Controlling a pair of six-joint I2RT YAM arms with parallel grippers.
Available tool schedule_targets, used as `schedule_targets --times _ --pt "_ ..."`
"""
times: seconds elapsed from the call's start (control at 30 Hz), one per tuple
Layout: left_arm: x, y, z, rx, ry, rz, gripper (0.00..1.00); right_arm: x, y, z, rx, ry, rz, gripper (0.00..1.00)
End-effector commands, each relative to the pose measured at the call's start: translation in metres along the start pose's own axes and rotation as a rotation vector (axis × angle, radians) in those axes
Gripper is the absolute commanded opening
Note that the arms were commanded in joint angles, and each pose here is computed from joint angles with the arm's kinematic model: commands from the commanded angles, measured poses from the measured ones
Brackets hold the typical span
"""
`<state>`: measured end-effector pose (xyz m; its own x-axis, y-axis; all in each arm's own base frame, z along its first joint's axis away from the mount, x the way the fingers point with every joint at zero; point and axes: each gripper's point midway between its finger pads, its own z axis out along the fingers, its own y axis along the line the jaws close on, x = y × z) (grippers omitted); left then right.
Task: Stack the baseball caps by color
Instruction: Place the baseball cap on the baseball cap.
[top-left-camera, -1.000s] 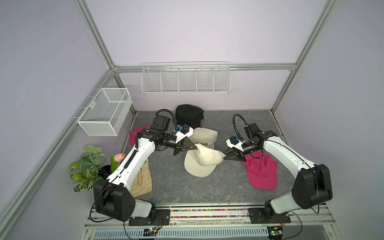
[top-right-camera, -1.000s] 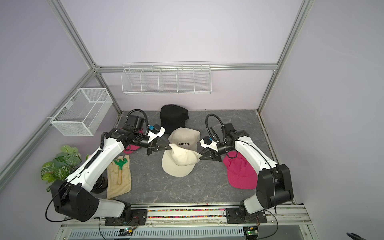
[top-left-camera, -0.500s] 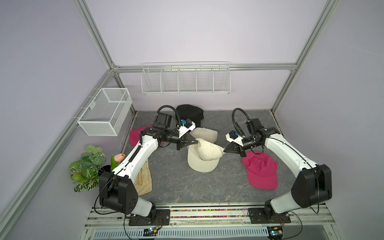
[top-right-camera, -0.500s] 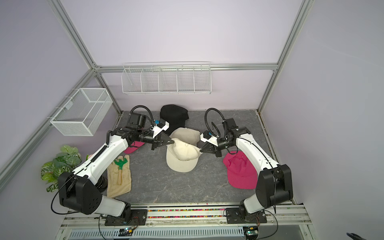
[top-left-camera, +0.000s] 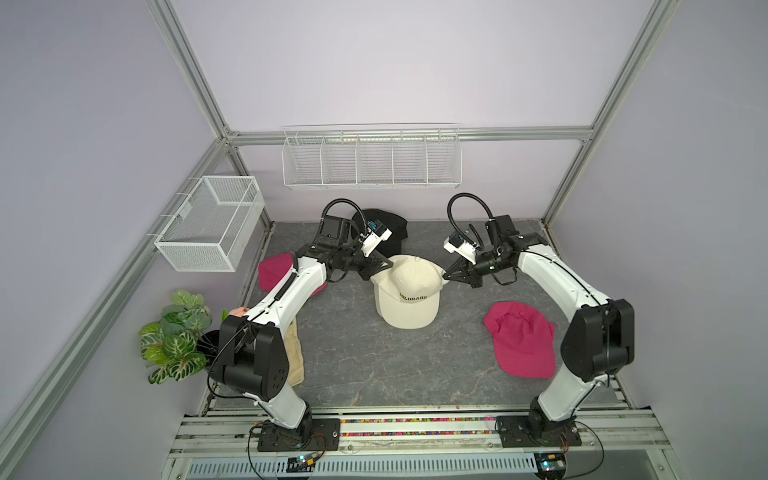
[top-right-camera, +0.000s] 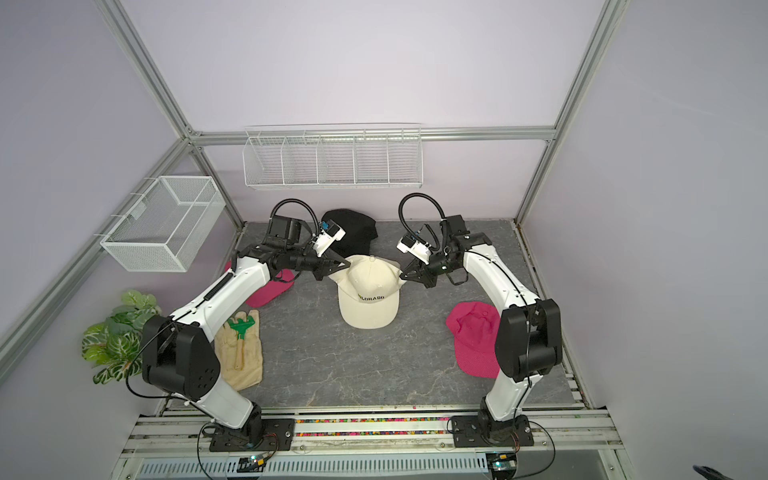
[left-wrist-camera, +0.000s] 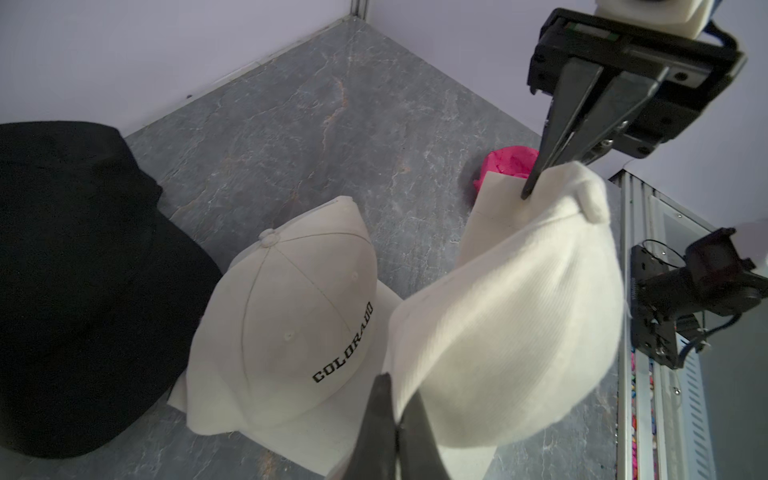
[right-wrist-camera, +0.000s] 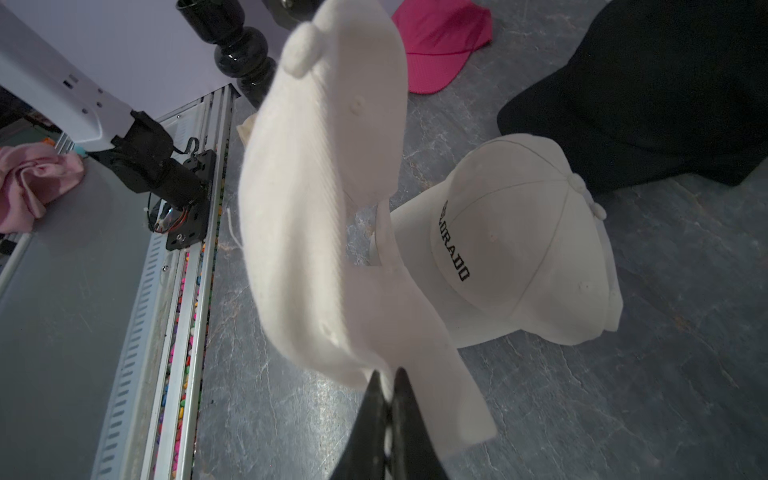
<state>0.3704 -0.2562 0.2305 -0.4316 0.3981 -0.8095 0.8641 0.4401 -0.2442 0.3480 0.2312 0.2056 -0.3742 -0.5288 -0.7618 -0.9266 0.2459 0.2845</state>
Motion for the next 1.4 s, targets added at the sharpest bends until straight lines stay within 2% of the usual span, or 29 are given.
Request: schedule_targets --times 0.0,0.2,0.37,0.53,0.63,0.8,0.87,0.97,1.03,1.1,1.13,1.2,1.33,1.37 --pt "-0.003 0.028 0.0 -0.122 0.034 -0.079 0.0 0.007 -0.017 0.01 0.037 0.068 0.18 0.09" --pt "0.004 0.043 0.012 -0.133 0.09 -0.122 0.0 0.009 -0.038 0.021 0.072 0.127 0.286 0.09" --pt "0.02 0.056 0.033 -0.126 0.085 -0.1 0.0 0.021 -0.055 0.03 0.108 0.155 0.344 0.12" --pt "0.031 0.075 0.049 -0.14 0.084 -0.102 0.0 0.03 -0.069 0.045 0.112 0.153 0.457 0.11" --pt "0.036 0.086 0.058 -0.15 0.083 -0.118 0.0 0.032 -0.077 0.05 0.134 0.144 0.486 0.07" --pt "0.056 0.102 0.072 -0.179 0.129 -0.166 0.0 0.031 -0.09 0.052 0.204 0.122 0.512 0.07" --pt "0.062 0.111 0.073 -0.219 0.147 -0.172 0.0 0.029 -0.095 0.049 0.259 0.112 0.513 0.16" --pt "0.063 0.118 0.068 -0.258 0.156 -0.193 0.11 0.025 -0.102 0.039 0.369 0.068 0.517 0.45" --pt "0.057 0.12 0.064 -0.287 0.137 -0.203 0.24 0.019 -0.105 0.029 0.455 0.018 0.49 0.63" --pt "0.051 0.124 0.059 -0.323 0.123 -0.224 0.38 0.014 -0.107 0.016 0.54 -0.029 0.44 0.75" --pt "0.048 0.128 0.054 -0.357 0.12 -0.242 0.48 0.009 -0.107 0.008 0.592 -0.062 0.406 0.78" --pt "0.046 0.133 0.046 -0.408 0.131 -0.267 0.61 0.0 -0.102 -0.005 0.656 -0.127 0.322 0.82" --pt "0.039 0.15 0.022 -0.576 0.108 -0.322 0.83 -0.006 -0.08 -0.008 0.686 -0.189 0.142 0.85" --pt "0.036 0.153 0.015 -0.616 0.09 -0.338 0.91 -0.005 -0.077 -0.007 0.695 -0.186 0.115 0.85"
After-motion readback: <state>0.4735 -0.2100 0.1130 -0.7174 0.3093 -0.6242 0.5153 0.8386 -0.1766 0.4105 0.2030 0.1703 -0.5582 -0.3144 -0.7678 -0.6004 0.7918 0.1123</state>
